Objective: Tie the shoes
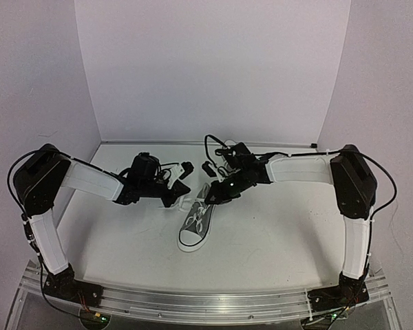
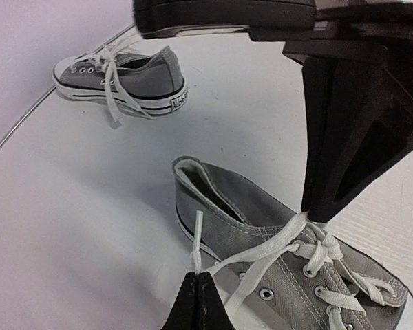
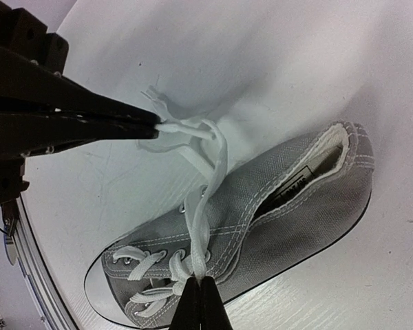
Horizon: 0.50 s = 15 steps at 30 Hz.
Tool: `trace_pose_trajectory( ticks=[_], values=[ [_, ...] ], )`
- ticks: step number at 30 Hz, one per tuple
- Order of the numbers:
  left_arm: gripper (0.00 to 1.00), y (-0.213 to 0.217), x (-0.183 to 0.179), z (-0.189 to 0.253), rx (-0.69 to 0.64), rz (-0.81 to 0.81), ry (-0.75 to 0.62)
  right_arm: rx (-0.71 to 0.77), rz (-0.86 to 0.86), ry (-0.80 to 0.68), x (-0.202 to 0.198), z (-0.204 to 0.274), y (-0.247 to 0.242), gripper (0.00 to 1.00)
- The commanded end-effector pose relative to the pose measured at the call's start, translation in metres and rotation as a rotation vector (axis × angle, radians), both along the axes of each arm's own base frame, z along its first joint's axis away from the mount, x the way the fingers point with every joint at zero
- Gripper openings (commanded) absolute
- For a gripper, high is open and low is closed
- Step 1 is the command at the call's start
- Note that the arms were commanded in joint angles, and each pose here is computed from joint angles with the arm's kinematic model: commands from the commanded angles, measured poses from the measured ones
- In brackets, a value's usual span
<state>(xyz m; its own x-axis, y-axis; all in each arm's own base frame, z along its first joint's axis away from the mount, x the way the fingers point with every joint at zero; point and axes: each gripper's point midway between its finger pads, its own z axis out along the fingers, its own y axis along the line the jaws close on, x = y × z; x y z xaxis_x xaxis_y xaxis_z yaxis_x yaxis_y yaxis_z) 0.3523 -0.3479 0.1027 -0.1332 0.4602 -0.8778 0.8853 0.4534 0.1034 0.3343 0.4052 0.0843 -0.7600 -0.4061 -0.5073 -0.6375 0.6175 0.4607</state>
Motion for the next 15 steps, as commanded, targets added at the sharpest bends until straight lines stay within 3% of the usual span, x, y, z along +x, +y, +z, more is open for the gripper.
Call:
trace_pose_trajectory(
  ticks=[1,8,15],
  values=[
    [0.0,-0.019,0.004,0.012,-0.001,-0.156,-0.134,0.053,0.058,-0.053,-0.009,0.027,0.001,0.0],
    [0.0,-0.03,-0.001,0.015,-0.012,-0.288,-0.176,0.074,0.097,-0.066,-0.016,0.026,0.001,0.0],
    [0.0,-0.033,-0.003,0.01,0.062,-0.375,-0.207,0.085,0.124,-0.091,-0.016,0.03,0.003,0.0]
  ],
)
